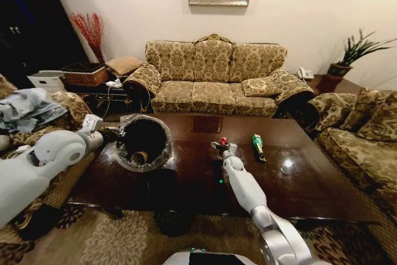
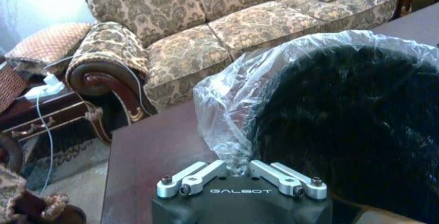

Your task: Move to the front of the table and place the trash on the table into the trash bin.

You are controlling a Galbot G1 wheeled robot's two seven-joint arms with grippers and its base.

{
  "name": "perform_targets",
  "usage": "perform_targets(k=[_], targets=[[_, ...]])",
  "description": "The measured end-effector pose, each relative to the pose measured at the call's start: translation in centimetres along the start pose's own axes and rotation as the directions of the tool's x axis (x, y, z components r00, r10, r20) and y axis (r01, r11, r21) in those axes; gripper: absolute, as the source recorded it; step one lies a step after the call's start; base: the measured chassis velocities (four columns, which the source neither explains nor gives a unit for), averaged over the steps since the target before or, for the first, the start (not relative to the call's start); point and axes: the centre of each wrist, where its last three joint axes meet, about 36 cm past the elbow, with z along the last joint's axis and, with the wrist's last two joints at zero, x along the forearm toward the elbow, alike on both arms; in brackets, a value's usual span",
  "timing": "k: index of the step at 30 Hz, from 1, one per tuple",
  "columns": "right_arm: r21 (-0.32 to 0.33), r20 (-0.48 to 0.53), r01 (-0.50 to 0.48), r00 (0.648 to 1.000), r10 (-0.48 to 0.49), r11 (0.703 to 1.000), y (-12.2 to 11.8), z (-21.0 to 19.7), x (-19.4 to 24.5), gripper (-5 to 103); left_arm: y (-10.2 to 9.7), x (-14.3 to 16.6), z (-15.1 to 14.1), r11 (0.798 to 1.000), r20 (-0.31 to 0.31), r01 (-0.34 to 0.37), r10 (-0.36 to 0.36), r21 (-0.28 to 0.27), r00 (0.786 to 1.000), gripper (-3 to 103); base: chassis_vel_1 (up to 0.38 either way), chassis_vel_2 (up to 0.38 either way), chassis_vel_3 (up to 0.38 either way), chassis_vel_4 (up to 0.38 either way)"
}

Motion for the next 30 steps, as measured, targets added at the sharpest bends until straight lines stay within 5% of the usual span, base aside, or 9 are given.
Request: perform_targets(k=[4, 11, 14, 16, 17, 20, 24, 29, 30], targets=[[0.016, 0.009, -0.019, 1.000, 0.019, 1.000, -0.7, 0.0, 0.4, 100, 0.0, -0.1, 0.2, 1.000, -0.001, -0.001, 0.001, 0.005, 1.000, 0, 0.000, 0.000, 0.000, 0.000], [-0.055, -0.078, -0.040, 0.996, 0.035, 0.998, -1.2, 0.8, -0.3, 102, -0.3, 0.0, 0.1, 1.000, 0.004, -0.014, 0.014, 0.004, 1.000, 0, 0.000, 0.000, 0.000, 0.000], [-0.071, -0.093, -0.035, 0.995, 0.028, 0.997, -0.9, 1.0, -0.4, 88, -0.3, 0.0, 0.0, 1.000, 0.012, -0.013, 0.013, 0.003, 1.000, 0, 0.000, 0.000, 0.000, 0.000], [-0.076, -0.098, -0.034, 0.995, 0.027, 0.997, -0.9, 1.0, -0.4, 88, -0.3, 0.0, 0.0, 1.000, 0.019, -0.012, 0.012, 0.005, 1.000, 0, 0.000, 0.000, 0.000, 0.000], [-0.076, -0.101, -0.032, 0.995, 0.025, 0.997, -0.8, 1.0, -0.4, 77, -0.2, 0.0, 0.0, 1.000, 0.023, -0.011, 0.011, 0.005, 1.000, 0, 0.000, 0.000, 0.000, 0.000], [-0.074, -0.104, -0.031, 0.994, 0.023, 0.997, -0.8, 1.0, -0.3, 71, -0.2, 0.0, 0.0, 1.000, 0.026, -0.010, 0.010, 0.005, 1.000, 0, 0.000, 0.000, 0.000, 0.000], [-0.071, -0.097, -0.029, 0.995, 0.022, 0.997, -1.0, 0.8, 0.2, 50, -0.1, 0.0, 0.0, 1.000, 0.028, -0.011, 0.010, 0.003, 1.000, 0, 0.000, 0.000, 0.000, 0.000], [-0.085, -0.078, -0.019, 0.997, 0.012, 0.996, -1.1, 0.1, 0.9, 44, -0.1, 0.0, 0.0, 1.000, 0.030, -0.010, 0.010, 0.002, 1.000, 0, 0.000, 0.000, 0.000, 0.000], [-0.093, -0.064, -0.013, 0.998, 0.007, 0.996, -1.1, -0.2, 1.2, 33, -0.1, -0.1, 0.1, 1.000, 0.030, -0.010, 0.010, 0.002, 0.999, 0, 0.000, 0.000, 0.000, 0.000]])
